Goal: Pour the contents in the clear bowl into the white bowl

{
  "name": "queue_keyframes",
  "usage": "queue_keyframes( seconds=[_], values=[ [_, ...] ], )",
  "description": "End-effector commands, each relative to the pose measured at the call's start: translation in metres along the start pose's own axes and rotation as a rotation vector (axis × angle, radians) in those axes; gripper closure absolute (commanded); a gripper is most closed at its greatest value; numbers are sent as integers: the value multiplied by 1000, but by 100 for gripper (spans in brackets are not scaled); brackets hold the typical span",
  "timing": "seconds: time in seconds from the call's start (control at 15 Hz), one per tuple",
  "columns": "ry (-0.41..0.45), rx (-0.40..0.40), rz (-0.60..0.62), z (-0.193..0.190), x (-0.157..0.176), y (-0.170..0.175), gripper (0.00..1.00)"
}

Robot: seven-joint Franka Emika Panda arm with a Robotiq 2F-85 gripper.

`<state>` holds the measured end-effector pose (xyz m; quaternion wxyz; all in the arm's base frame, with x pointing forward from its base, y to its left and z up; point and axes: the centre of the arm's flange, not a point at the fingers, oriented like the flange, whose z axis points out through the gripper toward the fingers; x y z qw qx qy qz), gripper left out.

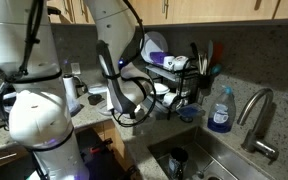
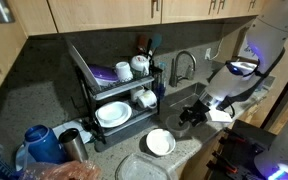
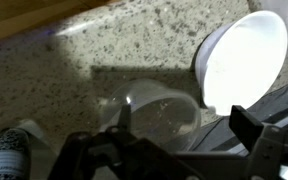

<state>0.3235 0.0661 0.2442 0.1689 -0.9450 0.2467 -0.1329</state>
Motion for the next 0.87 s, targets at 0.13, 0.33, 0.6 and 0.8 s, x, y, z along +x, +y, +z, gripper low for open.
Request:
queue_keyframes(
  seconds=[0.13,0.33,0.6,0.8],
  values=[
    [-43,32,-170,-42,-6,-19,0],
    [-32,19,-235,-48,-2,-16,0],
    [-4,-6,-312,-53,5,-7,0],
    [-14,-14,-288,-9,-16,-5,0]
  ],
)
